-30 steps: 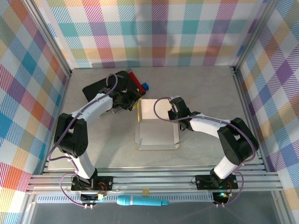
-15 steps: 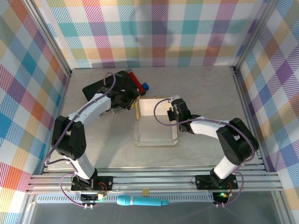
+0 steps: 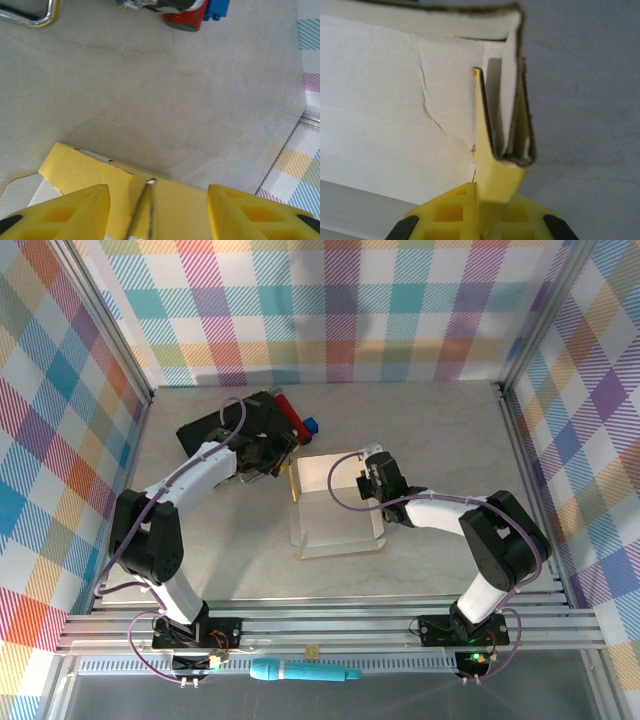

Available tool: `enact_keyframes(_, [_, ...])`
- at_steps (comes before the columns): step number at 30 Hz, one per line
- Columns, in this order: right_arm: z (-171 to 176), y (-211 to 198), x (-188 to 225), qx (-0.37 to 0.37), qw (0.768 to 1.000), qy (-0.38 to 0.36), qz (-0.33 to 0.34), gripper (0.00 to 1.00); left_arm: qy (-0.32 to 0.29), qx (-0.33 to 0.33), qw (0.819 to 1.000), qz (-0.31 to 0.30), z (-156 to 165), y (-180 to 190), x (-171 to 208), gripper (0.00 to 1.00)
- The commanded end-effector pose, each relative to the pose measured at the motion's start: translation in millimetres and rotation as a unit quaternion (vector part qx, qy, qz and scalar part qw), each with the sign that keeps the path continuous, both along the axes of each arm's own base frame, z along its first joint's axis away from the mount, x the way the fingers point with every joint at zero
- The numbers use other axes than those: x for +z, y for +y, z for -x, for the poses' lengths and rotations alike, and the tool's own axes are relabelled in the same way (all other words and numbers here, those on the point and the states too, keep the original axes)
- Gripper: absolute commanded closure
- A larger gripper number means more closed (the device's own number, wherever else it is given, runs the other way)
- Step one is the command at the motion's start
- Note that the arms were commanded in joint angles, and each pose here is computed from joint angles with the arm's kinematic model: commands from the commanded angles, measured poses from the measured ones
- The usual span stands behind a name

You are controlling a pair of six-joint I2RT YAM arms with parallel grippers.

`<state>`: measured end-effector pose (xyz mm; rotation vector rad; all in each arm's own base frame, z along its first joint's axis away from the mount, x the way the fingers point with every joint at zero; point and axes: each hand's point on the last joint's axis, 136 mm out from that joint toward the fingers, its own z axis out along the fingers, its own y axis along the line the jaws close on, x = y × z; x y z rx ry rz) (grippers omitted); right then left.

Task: Fold the paper box

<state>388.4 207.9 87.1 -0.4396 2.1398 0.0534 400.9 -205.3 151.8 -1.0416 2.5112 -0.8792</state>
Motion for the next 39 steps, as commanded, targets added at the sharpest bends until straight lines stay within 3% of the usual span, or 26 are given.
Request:
enact_keyframes(1, [-8.1, 5.6, 5.6, -0.003, 1.0, -0.019, -0.007, 1.0, 0.003, -0.003, 1.0, 0.017, 10.2, -4.1, 5.3, 0.48])
enact_keyframes(20, [-16.9, 13.9, -1.3, -0.006, 1.0, -0.011, -0.018, 1.0, 0.023, -0.004, 1.0, 0.003, 23.4, -10.6, -21.1, 0.74])
enact_keyframes(27, [-11.1, 17.0, 8.3, -0.001, 0.999, 0.006, -0.04, 0.8, 0.025, -0.005, 1.0, -0.014, 27.4, -7.6, -26.5, 0.79])
enact_keyframes(30, [-5.5, 15.8, 15.0, -0.006, 0.998, 0.019, -0.056, 0.67, 0.028, -0.007, 0.999, -0.021, 29.7, -6.1, -30.7, 0.8])
enact_keyframes(39, [23.4, 21.1, 48.0, 0.009, 0.987, 0.076, -0.139, 0.41, 0.02, -0.013, 0.999, -0.033, 28.6, -7.0, -28.9, 0.84])
